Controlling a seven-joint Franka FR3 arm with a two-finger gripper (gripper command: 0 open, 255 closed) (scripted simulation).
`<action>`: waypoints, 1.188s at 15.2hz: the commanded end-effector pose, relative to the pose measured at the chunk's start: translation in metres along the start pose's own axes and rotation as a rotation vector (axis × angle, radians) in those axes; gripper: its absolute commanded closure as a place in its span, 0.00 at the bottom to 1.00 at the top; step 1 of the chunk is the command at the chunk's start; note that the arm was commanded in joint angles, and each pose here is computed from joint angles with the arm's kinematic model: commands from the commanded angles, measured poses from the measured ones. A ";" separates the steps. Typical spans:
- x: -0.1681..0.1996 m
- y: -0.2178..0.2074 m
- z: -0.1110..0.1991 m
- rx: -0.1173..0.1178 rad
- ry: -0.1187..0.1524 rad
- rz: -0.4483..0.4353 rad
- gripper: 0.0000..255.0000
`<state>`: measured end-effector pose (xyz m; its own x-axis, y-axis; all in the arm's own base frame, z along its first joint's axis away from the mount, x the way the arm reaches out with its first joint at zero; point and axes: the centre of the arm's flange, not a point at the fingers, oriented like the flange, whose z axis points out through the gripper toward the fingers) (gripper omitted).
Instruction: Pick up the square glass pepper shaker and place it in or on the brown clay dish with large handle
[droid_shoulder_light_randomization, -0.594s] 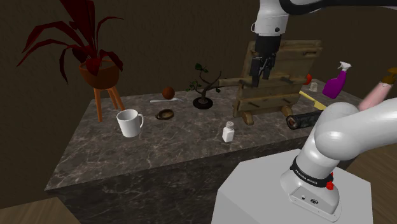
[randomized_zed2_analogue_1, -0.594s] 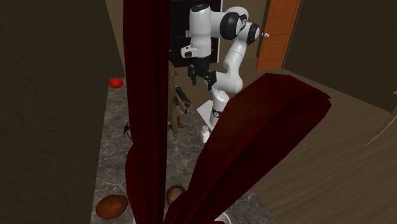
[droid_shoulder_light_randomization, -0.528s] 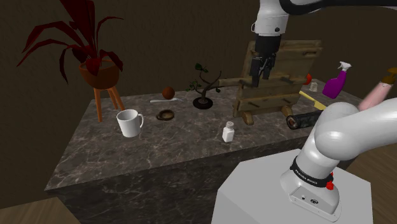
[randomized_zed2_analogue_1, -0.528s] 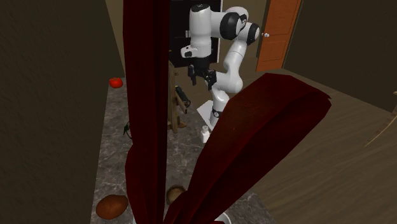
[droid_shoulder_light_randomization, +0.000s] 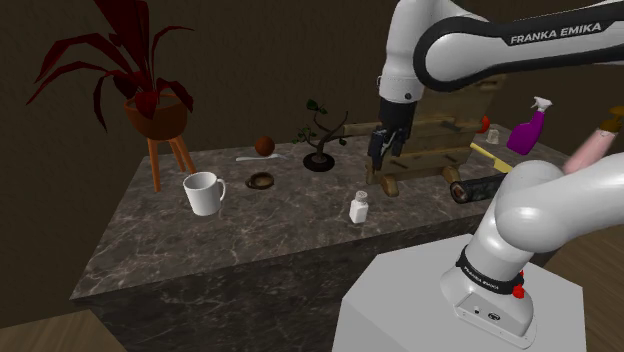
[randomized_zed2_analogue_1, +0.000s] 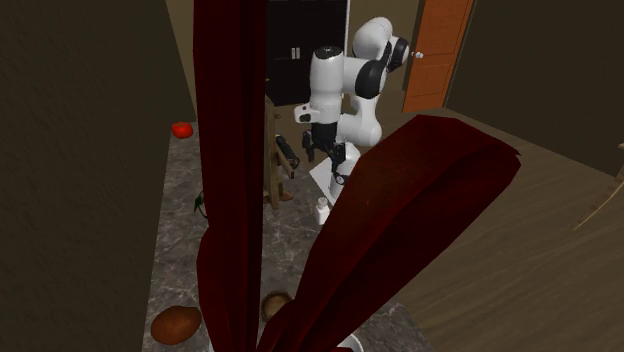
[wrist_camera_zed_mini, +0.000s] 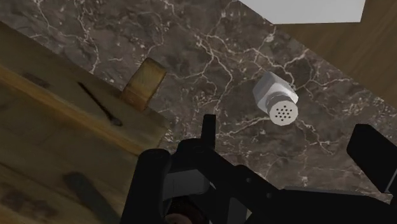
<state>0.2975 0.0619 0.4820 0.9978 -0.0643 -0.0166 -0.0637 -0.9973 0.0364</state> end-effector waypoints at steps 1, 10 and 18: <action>0.003 -0.010 0.022 -0.004 0.024 0.015 0.00; 0.018 -0.037 0.100 -0.015 0.073 0.050 0.00; 0.020 -0.037 0.119 -0.015 0.073 0.050 0.00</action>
<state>0.3171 0.0931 0.3620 0.9921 -0.1108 0.0585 -0.1138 -0.9923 0.0499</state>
